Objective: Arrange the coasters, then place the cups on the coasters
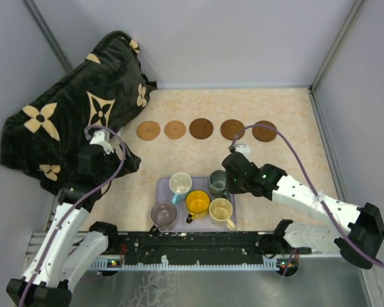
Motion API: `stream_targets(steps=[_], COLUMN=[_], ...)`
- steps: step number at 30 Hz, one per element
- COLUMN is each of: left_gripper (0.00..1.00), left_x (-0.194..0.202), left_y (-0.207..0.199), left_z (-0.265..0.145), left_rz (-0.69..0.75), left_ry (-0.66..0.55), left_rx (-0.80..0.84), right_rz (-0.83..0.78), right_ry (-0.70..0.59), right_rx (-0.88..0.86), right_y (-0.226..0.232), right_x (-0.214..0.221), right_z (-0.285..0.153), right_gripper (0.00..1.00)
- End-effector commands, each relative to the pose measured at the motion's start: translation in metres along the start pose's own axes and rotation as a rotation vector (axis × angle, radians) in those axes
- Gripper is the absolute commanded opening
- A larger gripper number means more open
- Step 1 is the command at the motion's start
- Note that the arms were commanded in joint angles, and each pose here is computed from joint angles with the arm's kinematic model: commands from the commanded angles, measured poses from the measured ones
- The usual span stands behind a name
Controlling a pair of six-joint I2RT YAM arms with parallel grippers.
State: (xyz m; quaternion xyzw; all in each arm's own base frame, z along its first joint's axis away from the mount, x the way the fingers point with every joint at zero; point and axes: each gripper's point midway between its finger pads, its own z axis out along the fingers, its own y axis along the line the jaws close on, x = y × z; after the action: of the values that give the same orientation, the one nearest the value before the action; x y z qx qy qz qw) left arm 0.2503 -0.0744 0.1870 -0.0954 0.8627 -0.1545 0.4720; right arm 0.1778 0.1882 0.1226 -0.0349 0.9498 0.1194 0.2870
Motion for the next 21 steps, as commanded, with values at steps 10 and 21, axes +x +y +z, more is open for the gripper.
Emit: stream_targets(steps=[10,21], left_gripper=[1.0,1.0], left_x=[-0.001,0.0], left_y=[-0.001,0.0], left_z=[-0.001,-0.002], left_rz=[0.009,0.012], left_ry=[-0.013,-0.016], left_rx=[0.014,0.013], right_rz=[0.025,0.0], right_ry=[0.04,0.072], right_rx=[-0.012,-0.037], right_y=[-0.007,0.004], right_x=[0.021,0.026], right_z=[0.0,0.011], right_gripper=[0.35,0.35])
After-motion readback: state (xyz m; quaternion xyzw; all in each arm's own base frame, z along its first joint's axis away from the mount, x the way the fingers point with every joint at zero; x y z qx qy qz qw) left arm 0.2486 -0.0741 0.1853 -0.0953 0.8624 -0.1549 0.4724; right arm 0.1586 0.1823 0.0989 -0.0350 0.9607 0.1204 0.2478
